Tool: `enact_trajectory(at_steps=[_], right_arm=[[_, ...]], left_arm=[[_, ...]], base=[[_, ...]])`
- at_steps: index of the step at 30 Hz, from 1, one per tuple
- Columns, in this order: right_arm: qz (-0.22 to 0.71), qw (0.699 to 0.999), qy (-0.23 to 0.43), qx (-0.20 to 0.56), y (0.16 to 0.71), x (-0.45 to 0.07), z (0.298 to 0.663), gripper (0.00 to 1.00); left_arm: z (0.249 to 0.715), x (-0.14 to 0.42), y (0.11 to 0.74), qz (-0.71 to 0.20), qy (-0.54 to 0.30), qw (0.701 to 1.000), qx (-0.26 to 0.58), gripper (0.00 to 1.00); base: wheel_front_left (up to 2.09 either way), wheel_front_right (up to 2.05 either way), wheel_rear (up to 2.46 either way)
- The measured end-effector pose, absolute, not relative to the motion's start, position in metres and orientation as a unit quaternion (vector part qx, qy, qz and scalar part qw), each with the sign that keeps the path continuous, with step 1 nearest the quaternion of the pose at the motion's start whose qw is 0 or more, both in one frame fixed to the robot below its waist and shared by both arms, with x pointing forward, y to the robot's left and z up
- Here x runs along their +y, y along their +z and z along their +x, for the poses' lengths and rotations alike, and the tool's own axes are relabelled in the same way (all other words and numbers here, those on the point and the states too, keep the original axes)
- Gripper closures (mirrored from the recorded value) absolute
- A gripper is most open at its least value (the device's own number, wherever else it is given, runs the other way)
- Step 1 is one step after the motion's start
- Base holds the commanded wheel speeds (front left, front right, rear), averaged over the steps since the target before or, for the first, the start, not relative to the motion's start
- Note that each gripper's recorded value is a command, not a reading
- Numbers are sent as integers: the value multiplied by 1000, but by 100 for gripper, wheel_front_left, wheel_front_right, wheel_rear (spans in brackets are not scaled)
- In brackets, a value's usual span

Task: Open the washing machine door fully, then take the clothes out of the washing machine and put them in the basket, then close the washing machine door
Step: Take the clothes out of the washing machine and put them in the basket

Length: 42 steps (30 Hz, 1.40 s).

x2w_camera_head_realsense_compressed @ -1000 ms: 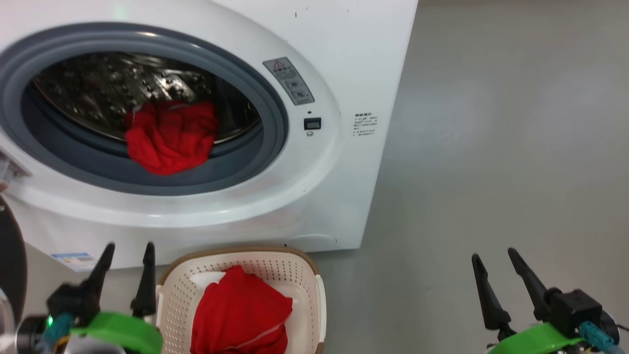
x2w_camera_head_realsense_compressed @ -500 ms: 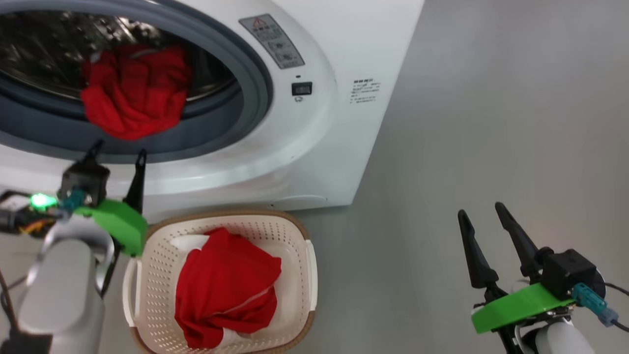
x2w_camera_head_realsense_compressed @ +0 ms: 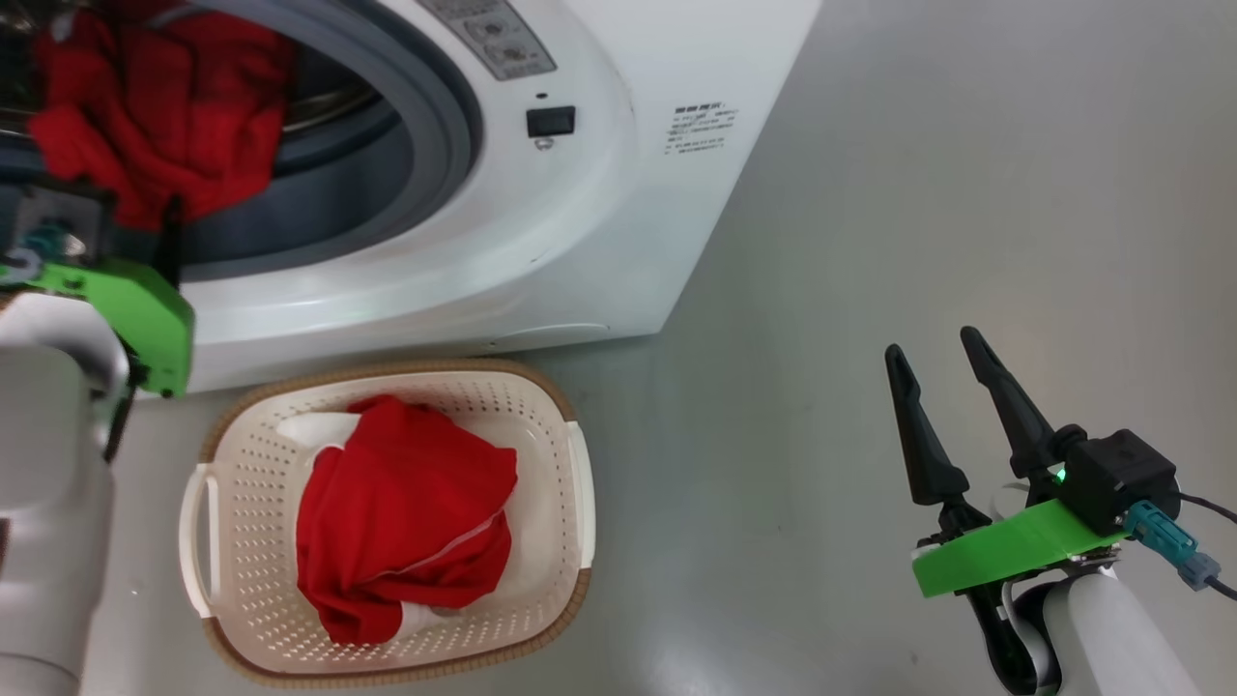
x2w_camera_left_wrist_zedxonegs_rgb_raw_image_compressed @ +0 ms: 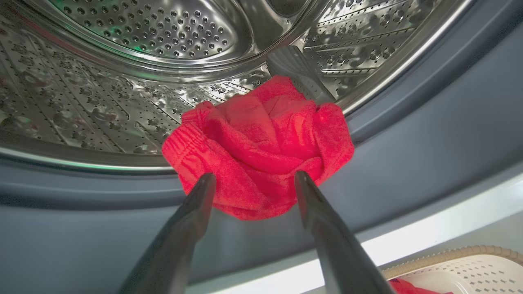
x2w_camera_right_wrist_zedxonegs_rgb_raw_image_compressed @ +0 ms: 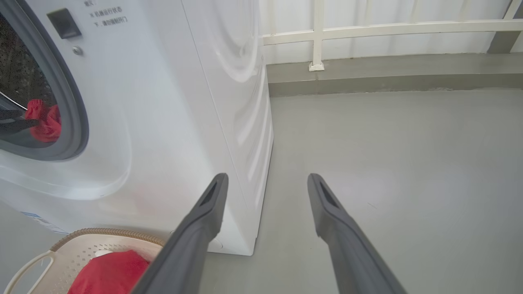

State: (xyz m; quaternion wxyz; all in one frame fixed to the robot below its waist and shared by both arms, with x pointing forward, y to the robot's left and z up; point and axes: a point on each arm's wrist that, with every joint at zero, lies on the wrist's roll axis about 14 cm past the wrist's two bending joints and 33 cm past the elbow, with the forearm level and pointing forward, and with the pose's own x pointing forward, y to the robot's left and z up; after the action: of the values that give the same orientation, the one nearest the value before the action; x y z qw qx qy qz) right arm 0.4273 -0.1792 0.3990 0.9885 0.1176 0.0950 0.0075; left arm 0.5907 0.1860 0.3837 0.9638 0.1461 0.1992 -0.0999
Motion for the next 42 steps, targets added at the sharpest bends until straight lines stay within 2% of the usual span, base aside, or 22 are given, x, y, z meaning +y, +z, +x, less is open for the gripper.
enact_trajectory(at_steps=[16, 17, 18, 19, 20, 22, 24, 32, 42], right_arm=[[114, 987, -2, 113, 384, -186, 429, 0], [114, 987, -2, 113, 383, -186, 429, 0], [114, 987, -3, 113, 383, -187, 429, 0], [114, 987, -3, 113, 384, -187, 429, 0], [114, 987, -3, 113, 384, -187, 429, 0], [113, 987, -3, 110, 385, -187, 430, 0], [113, 988, -1, 104, 389, -187, 434, 0], [114, 989, 3, 94, 395, -185, 436, 0], [117, 990, 12, 80, 408, -178, 435, 0]], left_arm=[[611, 193, 351, 133, -83, 955, 252, 0], [610, 194, 349, 133, -83, 954, 255, 11], [610, 194, 348, 134, -83, 954, 256, 11], [610, 194, 348, 135, -85, 954, 256, 35], [610, 194, 348, 135, -85, 954, 256, 54], [610, 193, 347, 136, -87, 953, 256, 85], [610, 192, 348, 138, -90, 953, 254, 100], [612, 190, 364, 116, -85, 965, 221, 100], [613, 178, 408, -11, -51, 989, 139, 100]], base=[[0, 0, 0], [0, 0, 0], [0, 0, 0], [0, 0, 0], [0, 0, 0], [0, 0, 0], [0, 0, 0], [0, 0, 0], [0, 0, 0]])
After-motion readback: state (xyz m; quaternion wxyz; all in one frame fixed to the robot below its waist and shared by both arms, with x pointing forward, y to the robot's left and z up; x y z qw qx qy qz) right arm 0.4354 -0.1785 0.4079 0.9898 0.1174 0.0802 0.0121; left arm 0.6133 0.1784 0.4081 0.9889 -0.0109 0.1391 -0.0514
